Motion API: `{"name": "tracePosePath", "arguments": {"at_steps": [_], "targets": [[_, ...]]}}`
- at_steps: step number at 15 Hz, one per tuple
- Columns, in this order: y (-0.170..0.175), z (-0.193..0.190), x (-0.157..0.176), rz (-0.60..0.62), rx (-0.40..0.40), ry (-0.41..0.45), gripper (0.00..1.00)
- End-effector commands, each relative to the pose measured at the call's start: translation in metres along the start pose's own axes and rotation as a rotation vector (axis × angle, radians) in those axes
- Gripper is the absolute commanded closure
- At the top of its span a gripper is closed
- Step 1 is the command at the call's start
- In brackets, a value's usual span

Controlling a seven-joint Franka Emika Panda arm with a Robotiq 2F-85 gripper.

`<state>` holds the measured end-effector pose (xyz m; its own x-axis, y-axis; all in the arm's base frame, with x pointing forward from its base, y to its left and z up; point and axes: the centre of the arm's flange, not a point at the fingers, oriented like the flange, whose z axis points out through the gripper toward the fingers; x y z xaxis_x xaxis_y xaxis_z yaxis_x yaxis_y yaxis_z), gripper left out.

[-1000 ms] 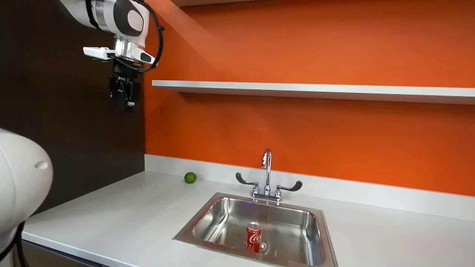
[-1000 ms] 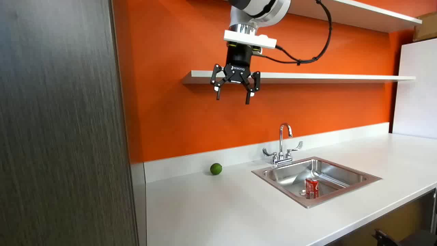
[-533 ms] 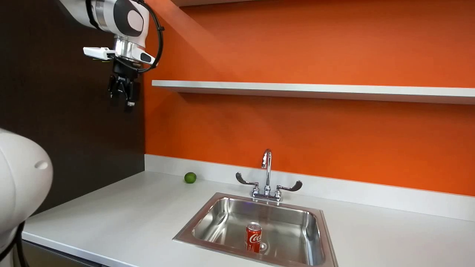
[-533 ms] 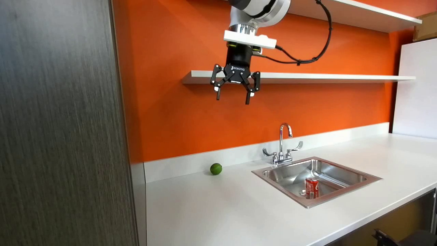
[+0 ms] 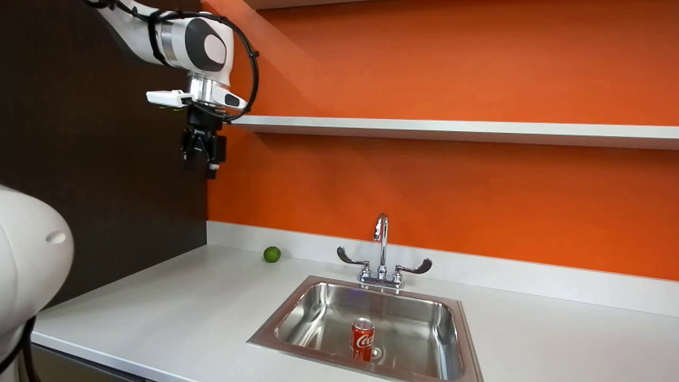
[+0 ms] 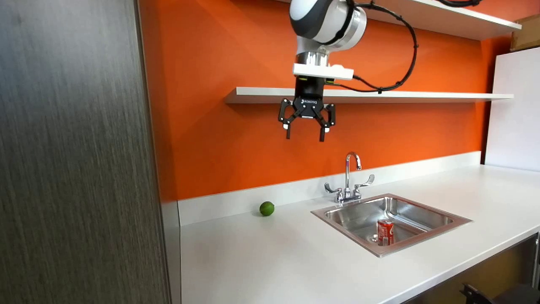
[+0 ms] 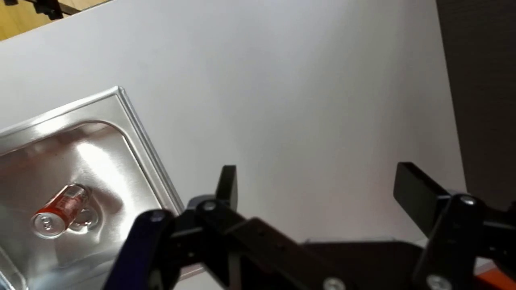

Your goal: Remove the can from the sink

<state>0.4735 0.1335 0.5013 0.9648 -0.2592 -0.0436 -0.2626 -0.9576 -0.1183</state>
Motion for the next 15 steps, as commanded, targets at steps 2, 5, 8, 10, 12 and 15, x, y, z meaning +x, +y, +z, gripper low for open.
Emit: {"name": "tracePosePath", "arguments": {"at_steps": [2,5,8,10,12,15], "targets": [[0.055,0.033,0.031,0.039,0.000,0.027,0.00],[0.090,0.058,0.047,0.107,0.019,0.035,0.00],[0.121,0.086,0.059,0.174,0.021,0.040,0.00],[0.143,0.107,0.065,0.217,0.024,0.039,0.00],[0.162,0.124,0.068,0.251,0.024,0.038,0.00],[0.189,0.143,0.068,0.300,0.021,0.036,0.00]]}}
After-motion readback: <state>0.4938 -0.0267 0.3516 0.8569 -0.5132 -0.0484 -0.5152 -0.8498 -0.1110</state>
